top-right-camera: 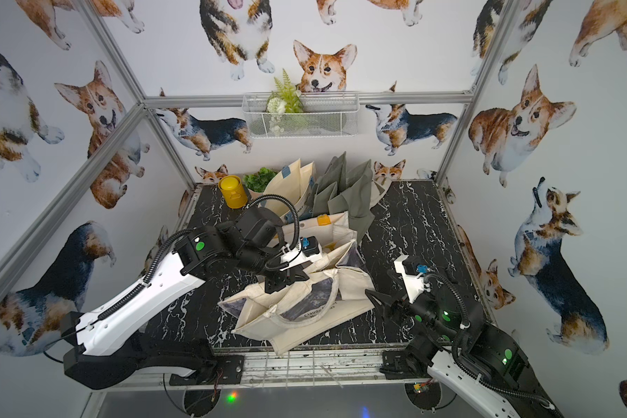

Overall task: Put away the canvas bag
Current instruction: Press the canvas bag at the center of the board.

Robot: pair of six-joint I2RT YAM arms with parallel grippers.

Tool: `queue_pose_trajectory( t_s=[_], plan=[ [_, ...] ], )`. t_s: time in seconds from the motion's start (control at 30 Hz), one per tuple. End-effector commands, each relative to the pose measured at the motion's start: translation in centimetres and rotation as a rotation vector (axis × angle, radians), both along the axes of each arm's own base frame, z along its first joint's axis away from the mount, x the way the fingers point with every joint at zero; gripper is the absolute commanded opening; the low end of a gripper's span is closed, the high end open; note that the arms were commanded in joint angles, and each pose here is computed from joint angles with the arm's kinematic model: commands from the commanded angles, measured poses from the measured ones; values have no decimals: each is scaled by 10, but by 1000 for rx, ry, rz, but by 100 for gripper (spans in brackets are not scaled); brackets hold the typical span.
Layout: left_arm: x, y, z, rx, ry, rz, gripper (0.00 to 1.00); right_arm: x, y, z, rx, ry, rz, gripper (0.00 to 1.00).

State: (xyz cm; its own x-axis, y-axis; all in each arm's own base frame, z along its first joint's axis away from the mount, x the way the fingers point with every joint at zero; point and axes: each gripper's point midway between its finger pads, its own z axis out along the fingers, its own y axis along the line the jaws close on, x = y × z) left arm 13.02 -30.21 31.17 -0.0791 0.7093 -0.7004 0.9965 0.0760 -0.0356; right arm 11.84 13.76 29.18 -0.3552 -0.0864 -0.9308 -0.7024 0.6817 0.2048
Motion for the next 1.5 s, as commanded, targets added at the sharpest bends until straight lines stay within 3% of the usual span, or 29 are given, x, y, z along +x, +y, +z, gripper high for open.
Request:
queue_pose_trajectory(
  t_s=[0.0,0.27,0.47,0.77,1.17,1.47],
  plan=[
    [-4,-8,24,-132,-124,-120,0,-12,12,6,-120,-157,167,96],
    [-7,7,23,-158,-313,-203,0,-4,18,31,-256,-352,228,99],
    [-6,1,24,-181,-355,-244,0,-7,44,31,-270,-312,365,100],
    [-13,5,24,-180,-480,-373,0,-2,39,56,-321,-424,347,99],
    [-33,-2,19,-231,-476,-533,0,3,63,68,-322,-312,469,100],
    [-36,-6,23,-247,-477,-586,0,-2,67,81,-192,-272,508,100]
  ],
)
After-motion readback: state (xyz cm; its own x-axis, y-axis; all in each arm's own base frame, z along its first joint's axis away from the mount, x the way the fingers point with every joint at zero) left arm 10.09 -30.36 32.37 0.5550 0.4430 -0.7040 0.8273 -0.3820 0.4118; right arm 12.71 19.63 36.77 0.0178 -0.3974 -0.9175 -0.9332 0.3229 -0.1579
